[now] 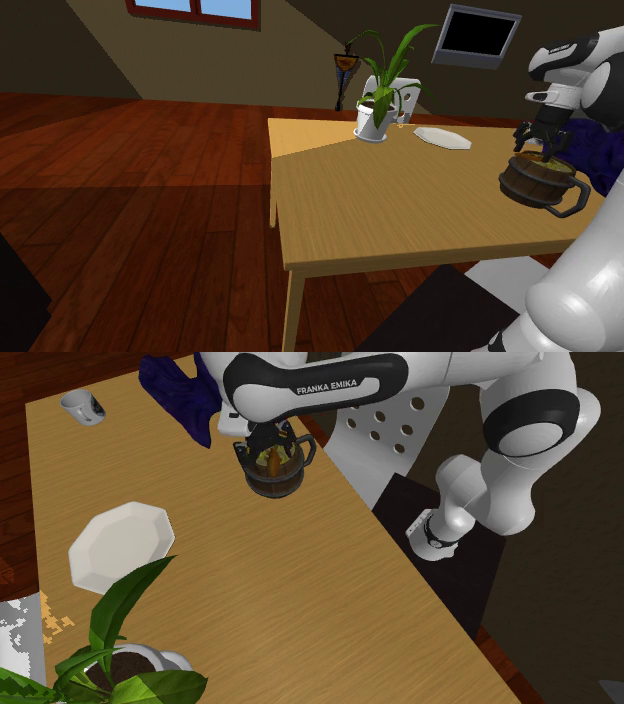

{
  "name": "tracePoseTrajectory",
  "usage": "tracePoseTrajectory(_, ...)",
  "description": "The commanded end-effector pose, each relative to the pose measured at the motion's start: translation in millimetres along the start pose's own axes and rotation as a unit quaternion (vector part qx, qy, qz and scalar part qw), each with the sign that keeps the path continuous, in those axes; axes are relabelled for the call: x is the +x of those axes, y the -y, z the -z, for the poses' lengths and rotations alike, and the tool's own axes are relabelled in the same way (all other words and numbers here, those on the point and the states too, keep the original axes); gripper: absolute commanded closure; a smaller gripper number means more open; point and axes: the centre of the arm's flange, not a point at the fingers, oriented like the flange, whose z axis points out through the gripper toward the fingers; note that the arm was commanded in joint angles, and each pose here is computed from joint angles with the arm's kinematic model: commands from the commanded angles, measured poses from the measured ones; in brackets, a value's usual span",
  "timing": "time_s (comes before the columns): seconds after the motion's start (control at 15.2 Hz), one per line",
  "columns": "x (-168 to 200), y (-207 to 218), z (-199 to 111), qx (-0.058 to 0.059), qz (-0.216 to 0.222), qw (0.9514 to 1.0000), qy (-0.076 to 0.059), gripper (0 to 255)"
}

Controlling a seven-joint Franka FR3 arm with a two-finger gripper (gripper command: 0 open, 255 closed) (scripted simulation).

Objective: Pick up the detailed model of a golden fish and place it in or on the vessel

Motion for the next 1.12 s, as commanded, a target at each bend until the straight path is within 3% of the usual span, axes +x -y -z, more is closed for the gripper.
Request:
tracePoseTrajectory(0.0,0,0,-1,0.000,0.000,1.0000,0.000,0)
tracePoseTrajectory(0.26,0,0,-1,0.000,0.000,1.0000,0.000,0)
tracePoseTrajectory(0.33,0,0,-1,0.000,0.000,1.0000,0.000,255)
tracePoseTrajectory(1.06,1,1,10,0.000,0.000,1.0000,0.000,255)
